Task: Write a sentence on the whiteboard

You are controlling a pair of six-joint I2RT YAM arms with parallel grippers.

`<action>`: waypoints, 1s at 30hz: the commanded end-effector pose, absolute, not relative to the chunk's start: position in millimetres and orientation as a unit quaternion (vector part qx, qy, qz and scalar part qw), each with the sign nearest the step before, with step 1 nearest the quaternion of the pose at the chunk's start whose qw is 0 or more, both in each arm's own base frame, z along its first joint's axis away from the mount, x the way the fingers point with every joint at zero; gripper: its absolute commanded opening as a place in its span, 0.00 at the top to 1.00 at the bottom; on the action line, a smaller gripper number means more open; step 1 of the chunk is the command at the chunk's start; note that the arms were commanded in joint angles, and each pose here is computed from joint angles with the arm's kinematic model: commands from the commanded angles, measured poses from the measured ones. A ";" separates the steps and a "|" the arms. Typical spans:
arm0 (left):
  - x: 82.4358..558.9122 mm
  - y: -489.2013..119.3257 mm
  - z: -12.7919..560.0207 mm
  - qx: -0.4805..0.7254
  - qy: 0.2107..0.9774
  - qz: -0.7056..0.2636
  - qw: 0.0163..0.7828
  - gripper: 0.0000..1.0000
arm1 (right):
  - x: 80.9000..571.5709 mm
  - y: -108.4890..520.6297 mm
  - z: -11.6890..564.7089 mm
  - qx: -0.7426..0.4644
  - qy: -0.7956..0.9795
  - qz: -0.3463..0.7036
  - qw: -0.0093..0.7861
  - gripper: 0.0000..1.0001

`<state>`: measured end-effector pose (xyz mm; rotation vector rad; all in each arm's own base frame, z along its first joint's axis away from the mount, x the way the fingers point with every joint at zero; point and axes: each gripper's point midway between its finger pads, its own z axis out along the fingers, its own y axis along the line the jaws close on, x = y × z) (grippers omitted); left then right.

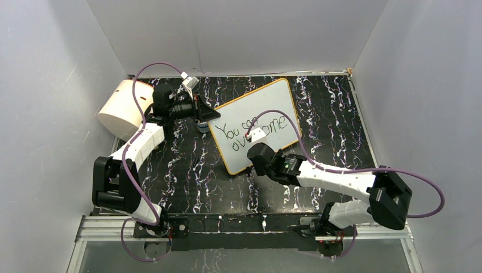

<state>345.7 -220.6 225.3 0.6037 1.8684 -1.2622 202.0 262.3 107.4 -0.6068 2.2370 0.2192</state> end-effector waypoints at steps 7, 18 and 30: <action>322.2 -230.0 184.7 0.238 0.768 -0.496 0.327 1.00 | 202.6 263.8 107.0 -0.227 0.889 0.088 0.387 1.00; 322.3 -230.2 185.6 0.239 0.767 -0.497 0.327 1.00 | 188.4 255.0 89.1 -0.243 0.903 0.077 0.346 1.00; 322.2 -230.1 184.9 0.238 0.768 -0.496 0.326 1.00 | 200.3 245.7 90.4 -0.223 0.901 0.048 0.370 1.00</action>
